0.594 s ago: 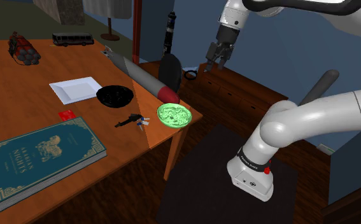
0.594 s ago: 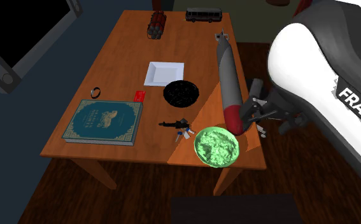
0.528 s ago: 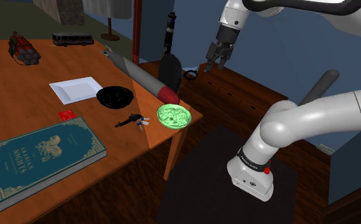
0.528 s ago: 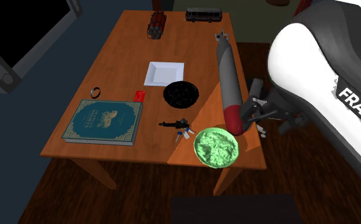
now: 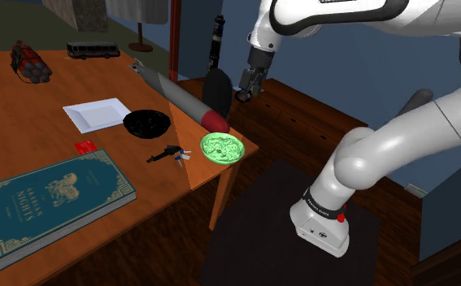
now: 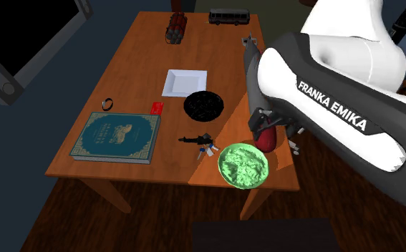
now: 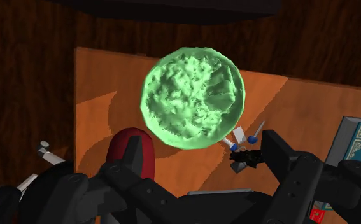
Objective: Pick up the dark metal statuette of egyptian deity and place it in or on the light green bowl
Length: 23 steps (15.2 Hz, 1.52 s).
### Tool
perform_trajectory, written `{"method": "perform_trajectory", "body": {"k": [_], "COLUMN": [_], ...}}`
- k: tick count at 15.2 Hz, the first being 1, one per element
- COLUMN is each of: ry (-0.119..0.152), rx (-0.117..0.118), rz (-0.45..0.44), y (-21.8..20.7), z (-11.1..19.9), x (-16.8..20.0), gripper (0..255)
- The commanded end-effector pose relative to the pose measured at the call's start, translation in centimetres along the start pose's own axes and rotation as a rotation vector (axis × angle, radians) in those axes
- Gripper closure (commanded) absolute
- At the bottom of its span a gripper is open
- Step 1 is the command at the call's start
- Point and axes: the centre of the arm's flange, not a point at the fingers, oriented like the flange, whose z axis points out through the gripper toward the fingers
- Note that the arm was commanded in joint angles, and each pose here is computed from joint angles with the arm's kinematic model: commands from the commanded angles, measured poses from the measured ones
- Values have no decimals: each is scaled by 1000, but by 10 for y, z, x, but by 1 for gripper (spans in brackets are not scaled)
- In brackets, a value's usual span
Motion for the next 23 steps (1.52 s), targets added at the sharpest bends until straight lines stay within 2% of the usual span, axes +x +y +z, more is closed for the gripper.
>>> {"method": "perform_trajectory", "body": {"k": [1, 13, 23], "ry": [-3, -30, -52], "rx": [-4, -27, -47], "rz": [-62, -421, -719], "y": [-9, -72, -149], "z": [16, 120, 209], "x": [19, 127, 193], "gripper": [0, 0, 0]}}
